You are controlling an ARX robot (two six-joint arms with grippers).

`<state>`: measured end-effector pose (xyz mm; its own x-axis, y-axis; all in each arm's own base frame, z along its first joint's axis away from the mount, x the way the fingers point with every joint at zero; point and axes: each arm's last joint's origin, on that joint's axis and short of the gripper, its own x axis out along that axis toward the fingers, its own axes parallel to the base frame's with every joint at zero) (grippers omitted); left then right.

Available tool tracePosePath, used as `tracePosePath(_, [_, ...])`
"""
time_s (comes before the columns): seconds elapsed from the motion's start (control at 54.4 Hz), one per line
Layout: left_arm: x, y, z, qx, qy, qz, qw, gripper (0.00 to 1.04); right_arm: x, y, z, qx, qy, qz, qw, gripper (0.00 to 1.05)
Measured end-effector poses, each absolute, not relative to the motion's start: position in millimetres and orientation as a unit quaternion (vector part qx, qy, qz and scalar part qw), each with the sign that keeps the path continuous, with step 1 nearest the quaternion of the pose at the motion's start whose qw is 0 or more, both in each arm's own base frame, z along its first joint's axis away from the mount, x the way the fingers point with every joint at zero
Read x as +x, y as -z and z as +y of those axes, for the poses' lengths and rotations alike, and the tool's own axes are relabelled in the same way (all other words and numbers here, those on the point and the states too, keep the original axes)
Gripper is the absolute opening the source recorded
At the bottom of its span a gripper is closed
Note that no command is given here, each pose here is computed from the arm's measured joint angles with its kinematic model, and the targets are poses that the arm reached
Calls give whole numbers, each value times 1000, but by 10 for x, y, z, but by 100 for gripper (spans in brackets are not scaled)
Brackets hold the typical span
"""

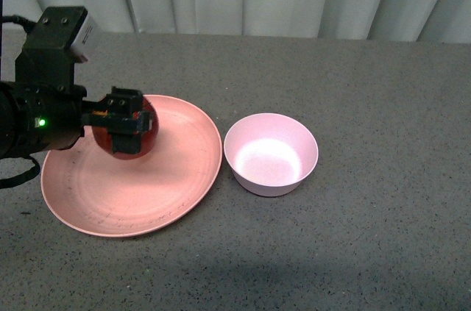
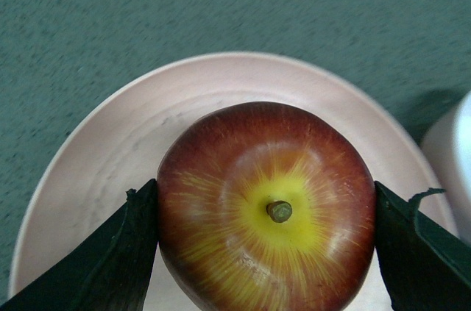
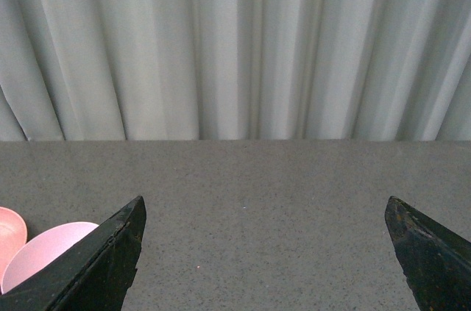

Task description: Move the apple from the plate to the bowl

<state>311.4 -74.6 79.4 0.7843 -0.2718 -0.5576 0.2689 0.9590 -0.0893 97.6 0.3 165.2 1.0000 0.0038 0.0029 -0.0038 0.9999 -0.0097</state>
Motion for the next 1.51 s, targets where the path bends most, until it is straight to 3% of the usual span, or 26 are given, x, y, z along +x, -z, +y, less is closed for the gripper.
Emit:
tracePosePath(0.258, [3015,-1036,-1373,-9,225,258,939,74,976,-1652,3,-5,-2,-2,1000,95])
tracePosePath(0.552, [3030,-976,-1789,-8,250,260,933,74,976,-1652,3,-5,-2,-1,1000,95])
tracePosePath(1.288, [3058,-629,-2140,30,273,271,922,74,976,-1652,3,-5,-2,-1,1000,95])
tracePosePath(1.417, [3057,-635,-2134,36,270,271,923,99,976,-1652,3,-5,-2,-1,1000,95])
tracePosePath(1.509, [3050,-677,-2112,33,266,265,926,98,976,-1652,3,-5,-2,-1,1000,95])
